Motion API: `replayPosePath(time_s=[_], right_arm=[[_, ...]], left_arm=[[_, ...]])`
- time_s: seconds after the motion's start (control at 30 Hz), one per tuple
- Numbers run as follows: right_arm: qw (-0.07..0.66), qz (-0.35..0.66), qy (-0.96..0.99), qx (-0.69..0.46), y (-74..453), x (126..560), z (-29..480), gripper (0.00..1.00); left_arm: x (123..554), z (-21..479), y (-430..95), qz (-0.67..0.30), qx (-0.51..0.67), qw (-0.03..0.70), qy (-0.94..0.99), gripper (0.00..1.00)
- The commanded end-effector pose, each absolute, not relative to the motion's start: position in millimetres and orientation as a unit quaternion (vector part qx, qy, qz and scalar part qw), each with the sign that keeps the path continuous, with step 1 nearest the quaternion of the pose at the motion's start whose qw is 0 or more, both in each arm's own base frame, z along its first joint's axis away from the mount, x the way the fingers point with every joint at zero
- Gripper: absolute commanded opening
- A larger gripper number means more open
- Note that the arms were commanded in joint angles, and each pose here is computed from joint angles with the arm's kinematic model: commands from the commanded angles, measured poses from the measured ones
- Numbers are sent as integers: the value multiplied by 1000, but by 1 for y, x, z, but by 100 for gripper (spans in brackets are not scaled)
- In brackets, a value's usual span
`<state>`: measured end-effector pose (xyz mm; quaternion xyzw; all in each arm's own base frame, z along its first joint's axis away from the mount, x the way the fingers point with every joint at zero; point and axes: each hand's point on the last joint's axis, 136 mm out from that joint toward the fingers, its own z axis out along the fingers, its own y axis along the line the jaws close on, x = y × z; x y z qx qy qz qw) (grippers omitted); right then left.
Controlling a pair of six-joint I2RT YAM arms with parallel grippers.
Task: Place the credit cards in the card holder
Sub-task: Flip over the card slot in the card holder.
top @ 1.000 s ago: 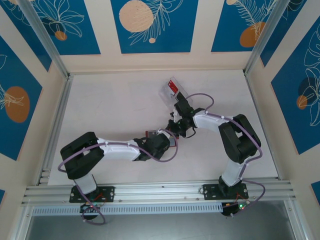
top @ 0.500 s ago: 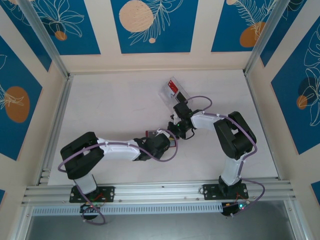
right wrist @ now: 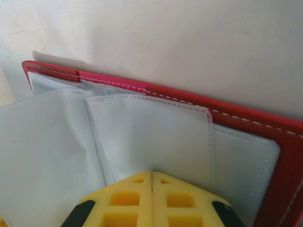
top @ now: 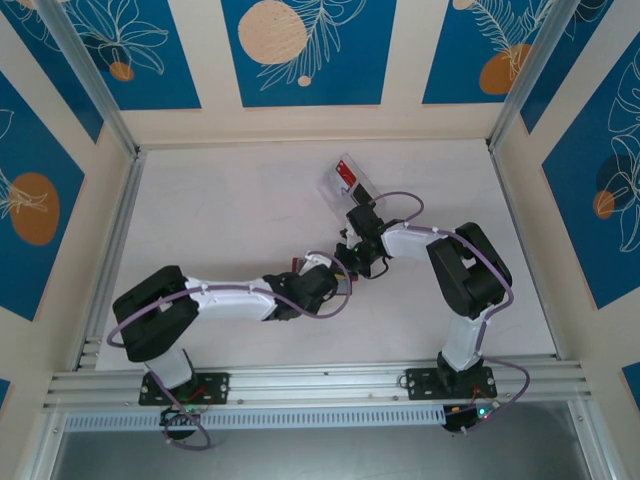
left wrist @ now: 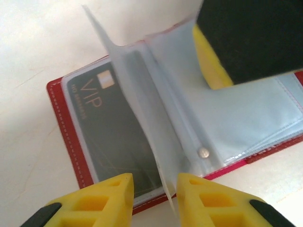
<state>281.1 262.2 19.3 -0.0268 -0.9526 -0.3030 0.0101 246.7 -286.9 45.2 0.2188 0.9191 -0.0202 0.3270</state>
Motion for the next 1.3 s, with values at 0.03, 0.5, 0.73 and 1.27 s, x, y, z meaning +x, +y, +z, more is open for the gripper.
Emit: replayPosePath(time_s=[0.03,0.5,0.73,1.27], right_arm=[[41,-273,-961,-29,253,264,-5,0],[24,-263,-964,-20,244,271,0,0],[-25,-262,-964,30,258,283,35,0],[-34,-282,-956,74,296,292,60,0]], left_arm=[[255,46,-262,-12,169,316,933,30],[264,32,-216,-77,96,265,956,29],[262,39,-225,-113,106,257,954,27],[250,11,-248,-156,125,209,957,10]])
